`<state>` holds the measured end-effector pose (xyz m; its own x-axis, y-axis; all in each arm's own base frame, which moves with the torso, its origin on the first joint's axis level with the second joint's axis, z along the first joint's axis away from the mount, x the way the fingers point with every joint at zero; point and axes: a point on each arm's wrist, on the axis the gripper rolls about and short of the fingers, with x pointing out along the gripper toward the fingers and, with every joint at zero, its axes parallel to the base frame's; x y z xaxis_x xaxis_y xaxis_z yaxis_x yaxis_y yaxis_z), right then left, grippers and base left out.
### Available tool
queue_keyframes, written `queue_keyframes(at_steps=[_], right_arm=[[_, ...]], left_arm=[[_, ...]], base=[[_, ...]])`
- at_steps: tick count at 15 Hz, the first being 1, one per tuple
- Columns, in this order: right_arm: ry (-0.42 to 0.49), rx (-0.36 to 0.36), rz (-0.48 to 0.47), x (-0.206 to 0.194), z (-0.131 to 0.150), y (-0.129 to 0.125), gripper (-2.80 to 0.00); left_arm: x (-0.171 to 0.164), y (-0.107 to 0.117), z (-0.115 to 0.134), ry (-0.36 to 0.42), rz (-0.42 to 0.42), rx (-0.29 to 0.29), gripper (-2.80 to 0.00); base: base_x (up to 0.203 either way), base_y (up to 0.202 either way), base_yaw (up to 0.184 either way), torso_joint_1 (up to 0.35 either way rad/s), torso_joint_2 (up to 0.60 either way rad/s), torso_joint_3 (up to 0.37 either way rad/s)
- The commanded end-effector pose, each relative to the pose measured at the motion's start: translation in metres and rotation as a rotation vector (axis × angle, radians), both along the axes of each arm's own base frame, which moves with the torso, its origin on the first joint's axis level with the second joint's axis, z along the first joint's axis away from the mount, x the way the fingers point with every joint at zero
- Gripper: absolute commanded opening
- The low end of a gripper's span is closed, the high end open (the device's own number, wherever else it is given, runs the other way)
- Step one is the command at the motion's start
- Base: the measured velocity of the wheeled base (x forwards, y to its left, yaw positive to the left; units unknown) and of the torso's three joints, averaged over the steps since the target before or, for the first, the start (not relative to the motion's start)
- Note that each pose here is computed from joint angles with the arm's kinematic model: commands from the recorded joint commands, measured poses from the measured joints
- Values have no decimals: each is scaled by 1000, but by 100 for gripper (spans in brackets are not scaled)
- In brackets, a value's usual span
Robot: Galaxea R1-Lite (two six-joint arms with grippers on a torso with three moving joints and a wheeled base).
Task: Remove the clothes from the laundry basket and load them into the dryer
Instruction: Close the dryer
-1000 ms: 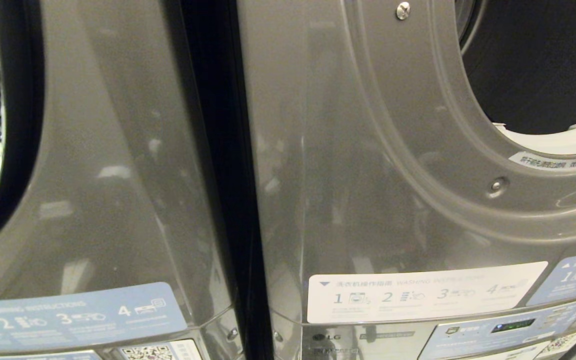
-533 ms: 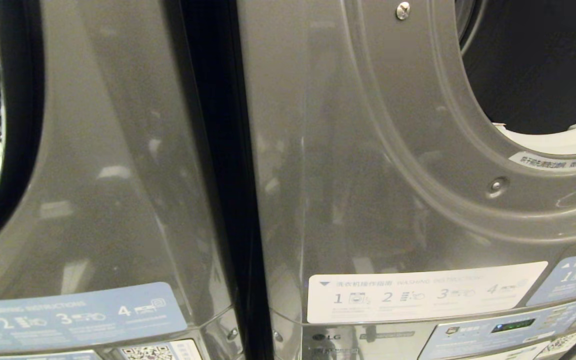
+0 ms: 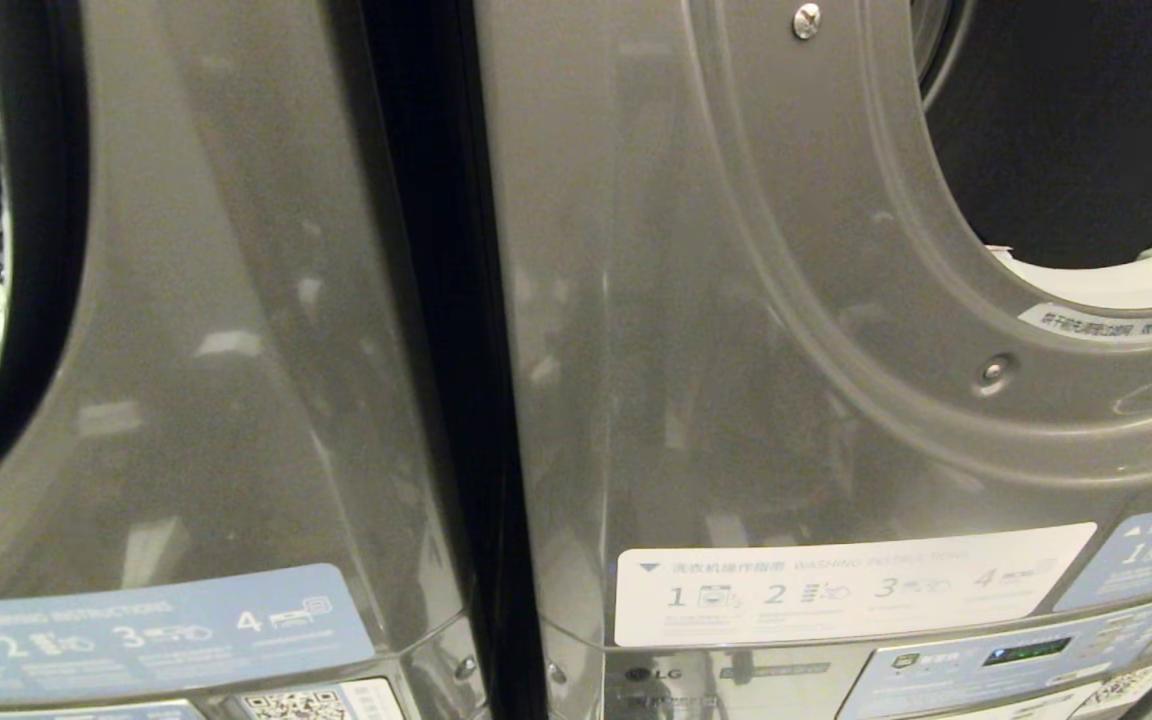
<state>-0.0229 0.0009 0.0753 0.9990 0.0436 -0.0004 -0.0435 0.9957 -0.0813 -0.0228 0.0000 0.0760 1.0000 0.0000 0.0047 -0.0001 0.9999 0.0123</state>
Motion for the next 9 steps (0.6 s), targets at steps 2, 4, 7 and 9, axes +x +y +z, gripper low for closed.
queue_keyframes(at_steps=[2, 4, 7, 9], right_arm=[[1, -1, 1, 0, 0, 0, -280], [1, -2, 1, 0, 0, 0, -280], [1, -1, 2, 0, 0, 0, -280], [1, -4, 1, 0, 0, 0, -280]], left_arm=[[0, 0, 0, 0, 0, 0, -280], [0, 0, 0, 0, 0, 0, -280], [0, 0, 0, -1, 0, -8, -280], [0, 0, 0, -1, 0, -11, -280]], base=[[0, 0, 0, 0, 0, 0], [4, -84, 8, 0, 1, 0], [0, -187, 2, 3, 3, 1], [0, -195, 3, 3, -1, 1]])
